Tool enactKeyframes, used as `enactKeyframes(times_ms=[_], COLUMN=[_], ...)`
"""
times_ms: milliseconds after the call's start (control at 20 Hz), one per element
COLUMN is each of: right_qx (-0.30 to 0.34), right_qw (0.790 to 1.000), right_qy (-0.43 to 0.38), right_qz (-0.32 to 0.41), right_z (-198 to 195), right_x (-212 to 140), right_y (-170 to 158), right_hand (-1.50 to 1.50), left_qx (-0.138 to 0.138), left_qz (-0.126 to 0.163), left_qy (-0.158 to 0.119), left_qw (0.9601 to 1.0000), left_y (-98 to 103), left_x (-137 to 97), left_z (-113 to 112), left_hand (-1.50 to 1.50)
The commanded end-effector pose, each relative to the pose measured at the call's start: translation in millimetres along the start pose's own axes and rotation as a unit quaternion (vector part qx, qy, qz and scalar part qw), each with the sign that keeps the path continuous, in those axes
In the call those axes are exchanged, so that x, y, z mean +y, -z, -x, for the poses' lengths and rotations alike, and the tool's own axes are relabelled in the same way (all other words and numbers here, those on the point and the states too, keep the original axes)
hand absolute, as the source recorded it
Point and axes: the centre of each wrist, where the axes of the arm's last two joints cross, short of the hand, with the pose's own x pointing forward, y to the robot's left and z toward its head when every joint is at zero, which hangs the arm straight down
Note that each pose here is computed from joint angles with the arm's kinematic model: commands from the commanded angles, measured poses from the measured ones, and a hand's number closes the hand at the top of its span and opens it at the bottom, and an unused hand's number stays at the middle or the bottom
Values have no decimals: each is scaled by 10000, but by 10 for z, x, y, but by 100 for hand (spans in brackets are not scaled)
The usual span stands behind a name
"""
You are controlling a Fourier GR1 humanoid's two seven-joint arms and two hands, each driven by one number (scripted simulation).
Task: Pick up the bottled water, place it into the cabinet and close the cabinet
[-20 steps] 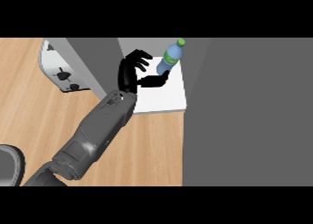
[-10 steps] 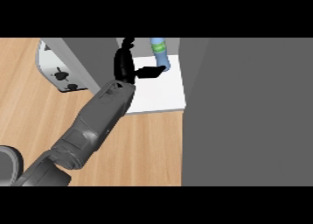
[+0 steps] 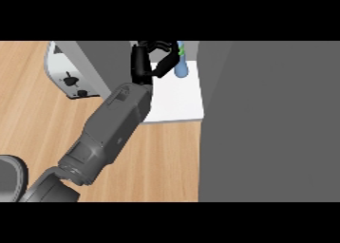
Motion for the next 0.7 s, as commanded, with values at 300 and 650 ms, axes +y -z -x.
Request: enactKeyframes(times_ms=[300,650], right_qx=[-226,-195], right_qw=[9997,9998], right_qy=[-40,-41], right_qz=[8,-64], right_z=[-244,-340], right_x=[57,130], right_y=[182,210], right_hand=[-150,-150], left_qx=[46,458], left_qz=[511,1527], left_qy=[-825,-2117], left_qw=[9953,9643], left_y=[-210,-747], left_x=[-49,-152], left_z=[50,74], left_hand=[150,-150])
